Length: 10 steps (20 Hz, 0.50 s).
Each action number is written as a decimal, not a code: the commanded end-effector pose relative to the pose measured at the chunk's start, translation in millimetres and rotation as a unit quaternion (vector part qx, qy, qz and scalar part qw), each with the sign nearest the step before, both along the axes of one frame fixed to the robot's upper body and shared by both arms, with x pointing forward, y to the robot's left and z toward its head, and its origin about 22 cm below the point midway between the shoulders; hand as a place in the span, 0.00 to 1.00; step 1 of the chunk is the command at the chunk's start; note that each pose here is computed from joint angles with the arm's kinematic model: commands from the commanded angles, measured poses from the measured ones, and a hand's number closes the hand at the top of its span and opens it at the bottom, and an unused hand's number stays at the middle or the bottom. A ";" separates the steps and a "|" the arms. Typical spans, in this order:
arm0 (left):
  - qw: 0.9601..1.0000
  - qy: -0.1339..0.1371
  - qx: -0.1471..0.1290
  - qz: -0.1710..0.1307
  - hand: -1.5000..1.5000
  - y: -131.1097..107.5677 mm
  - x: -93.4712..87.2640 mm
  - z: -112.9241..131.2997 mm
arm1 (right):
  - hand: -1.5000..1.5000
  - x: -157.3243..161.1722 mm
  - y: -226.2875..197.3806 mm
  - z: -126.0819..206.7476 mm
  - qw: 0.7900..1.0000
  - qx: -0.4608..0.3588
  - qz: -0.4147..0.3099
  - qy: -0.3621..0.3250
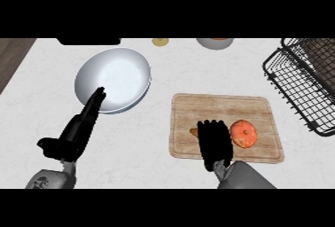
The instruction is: Pick the croissant from the cutting board and place it in the tiered basket
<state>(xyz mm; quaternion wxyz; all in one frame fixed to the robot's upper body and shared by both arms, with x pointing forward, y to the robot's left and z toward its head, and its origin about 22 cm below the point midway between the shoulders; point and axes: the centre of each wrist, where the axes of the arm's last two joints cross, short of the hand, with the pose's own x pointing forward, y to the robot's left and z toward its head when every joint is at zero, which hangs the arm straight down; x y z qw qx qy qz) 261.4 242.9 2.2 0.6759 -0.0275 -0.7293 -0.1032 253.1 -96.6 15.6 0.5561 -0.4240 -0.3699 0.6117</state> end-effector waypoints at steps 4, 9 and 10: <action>0.999 0.053 0.000 0.003 0.50 -14.2 7.8 -15.2 | 1.00 7.4 7.4 -16.0 0.998 0.030 0.049 -0.039; 0.998 0.059 -0.004 -0.003 0.50 -3.0 12.1 -14.0 | 1.00 9.5 16.2 -11.1 0.996 0.039 0.061 -0.047; 0.999 0.053 0.000 -0.006 0.50 -11.0 -1.1 -26.4 | 1.00 21.0 3.6 -2.0 0.997 0.036 0.053 -0.053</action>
